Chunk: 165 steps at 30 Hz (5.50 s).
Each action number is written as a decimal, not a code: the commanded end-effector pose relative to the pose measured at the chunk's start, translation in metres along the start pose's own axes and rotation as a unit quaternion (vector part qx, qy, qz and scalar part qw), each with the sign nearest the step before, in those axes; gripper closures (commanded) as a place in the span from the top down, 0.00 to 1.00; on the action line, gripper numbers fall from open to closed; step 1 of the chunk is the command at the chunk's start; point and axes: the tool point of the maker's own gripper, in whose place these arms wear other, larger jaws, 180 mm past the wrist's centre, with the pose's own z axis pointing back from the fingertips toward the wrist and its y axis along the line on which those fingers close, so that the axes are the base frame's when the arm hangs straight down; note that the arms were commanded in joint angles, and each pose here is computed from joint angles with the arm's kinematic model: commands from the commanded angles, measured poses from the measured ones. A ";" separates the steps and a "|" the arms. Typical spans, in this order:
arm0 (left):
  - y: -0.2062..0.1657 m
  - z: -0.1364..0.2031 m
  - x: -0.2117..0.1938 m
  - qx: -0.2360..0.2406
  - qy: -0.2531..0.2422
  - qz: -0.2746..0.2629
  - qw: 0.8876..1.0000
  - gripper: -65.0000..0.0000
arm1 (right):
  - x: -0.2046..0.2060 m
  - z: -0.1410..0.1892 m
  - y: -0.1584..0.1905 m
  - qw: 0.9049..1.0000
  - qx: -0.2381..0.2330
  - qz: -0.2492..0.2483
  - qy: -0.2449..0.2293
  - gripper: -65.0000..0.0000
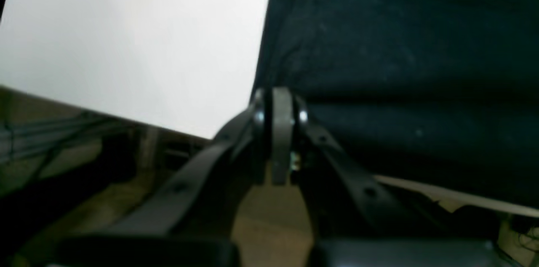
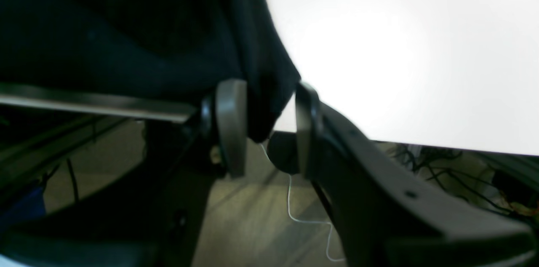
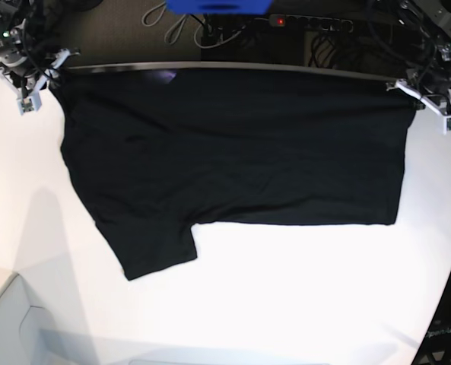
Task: Layout the t-shirt on the table in an organized manner, then fold the t-shirt properly
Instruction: 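Hold the fold corners with both grippers and tug them taut, then release the fold corners and move both grippers toward the shirt's hem corners, then grasp the hem-side corners of the folded shirt with both grippers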
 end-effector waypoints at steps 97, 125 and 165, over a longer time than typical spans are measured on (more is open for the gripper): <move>-0.052 -0.150 0.204 -0.082 -0.118 0.022 0.989 0.69 | 0.267 -0.114 0.021 0.969 0.112 -0.017 -0.221 0.66; -0.062 -0.168 0.179 -0.101 -0.100 0.039 0.989 0.69 | 0.245 -0.135 0.013 0.972 0.103 -0.058 -0.203 0.65; -0.063 -0.180 0.144 -0.117 -0.044 0.053 0.991 0.00 | 0.233 -0.129 0.009 0.974 0.093 -0.047 -0.202 0.00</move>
